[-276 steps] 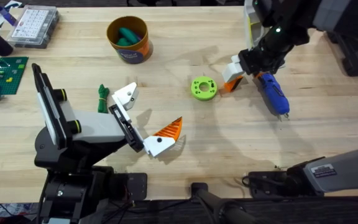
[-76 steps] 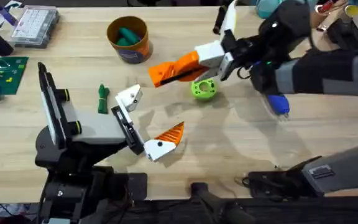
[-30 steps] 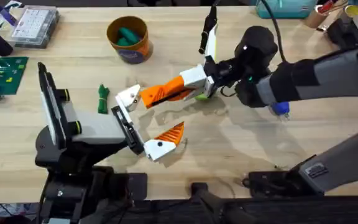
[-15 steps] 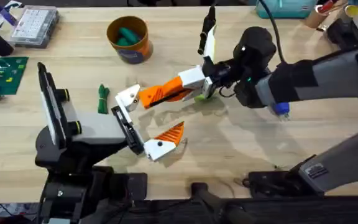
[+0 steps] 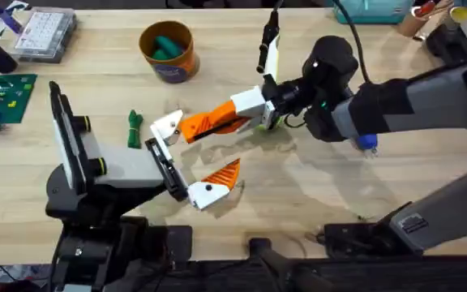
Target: Pick up the gripper from the table and insert it into the empty holder that is missing its gripper. Then pick up a screw, insert it into the mounting hole, and use the screwdriver to tighten it. Finally, clean up the table by picking up the vegetable and placing it into the bucket.
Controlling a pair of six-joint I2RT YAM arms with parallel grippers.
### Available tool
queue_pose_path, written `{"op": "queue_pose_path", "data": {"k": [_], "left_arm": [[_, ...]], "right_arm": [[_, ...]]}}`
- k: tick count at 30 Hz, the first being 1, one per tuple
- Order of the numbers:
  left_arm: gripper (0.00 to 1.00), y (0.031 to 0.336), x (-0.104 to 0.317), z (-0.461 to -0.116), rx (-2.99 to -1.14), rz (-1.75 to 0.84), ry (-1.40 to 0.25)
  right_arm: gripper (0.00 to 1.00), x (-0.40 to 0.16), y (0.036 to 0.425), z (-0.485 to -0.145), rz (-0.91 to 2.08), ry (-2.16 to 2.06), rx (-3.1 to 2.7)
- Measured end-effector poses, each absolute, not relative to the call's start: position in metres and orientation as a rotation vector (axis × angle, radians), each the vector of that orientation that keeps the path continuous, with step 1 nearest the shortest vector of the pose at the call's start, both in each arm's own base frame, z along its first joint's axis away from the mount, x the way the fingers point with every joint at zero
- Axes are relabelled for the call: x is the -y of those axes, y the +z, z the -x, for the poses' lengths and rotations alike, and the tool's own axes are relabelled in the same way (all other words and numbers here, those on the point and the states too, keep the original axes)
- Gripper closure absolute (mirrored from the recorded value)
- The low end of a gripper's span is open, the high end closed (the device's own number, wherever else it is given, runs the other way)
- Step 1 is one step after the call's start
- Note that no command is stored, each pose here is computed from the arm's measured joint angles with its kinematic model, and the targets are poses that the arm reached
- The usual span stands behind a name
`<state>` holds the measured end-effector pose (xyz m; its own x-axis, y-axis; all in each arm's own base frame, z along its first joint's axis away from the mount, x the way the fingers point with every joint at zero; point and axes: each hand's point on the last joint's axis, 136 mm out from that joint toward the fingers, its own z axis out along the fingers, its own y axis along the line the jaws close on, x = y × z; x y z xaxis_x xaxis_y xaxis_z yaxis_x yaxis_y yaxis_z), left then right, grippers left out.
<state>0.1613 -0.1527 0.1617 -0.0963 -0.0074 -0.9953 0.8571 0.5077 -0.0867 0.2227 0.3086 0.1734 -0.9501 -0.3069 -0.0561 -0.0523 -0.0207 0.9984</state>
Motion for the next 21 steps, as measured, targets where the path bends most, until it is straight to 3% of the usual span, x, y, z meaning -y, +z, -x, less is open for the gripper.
{"op": "queue_pose_path", "data": {"k": [21], "left_arm": [[0.008,0.162,0.152,-0.162,-1.498,-0.769,-0.858]], "right_arm": [[0.991,-0.321,0.174,-0.222,-0.354,-2.105,2.078]]}}
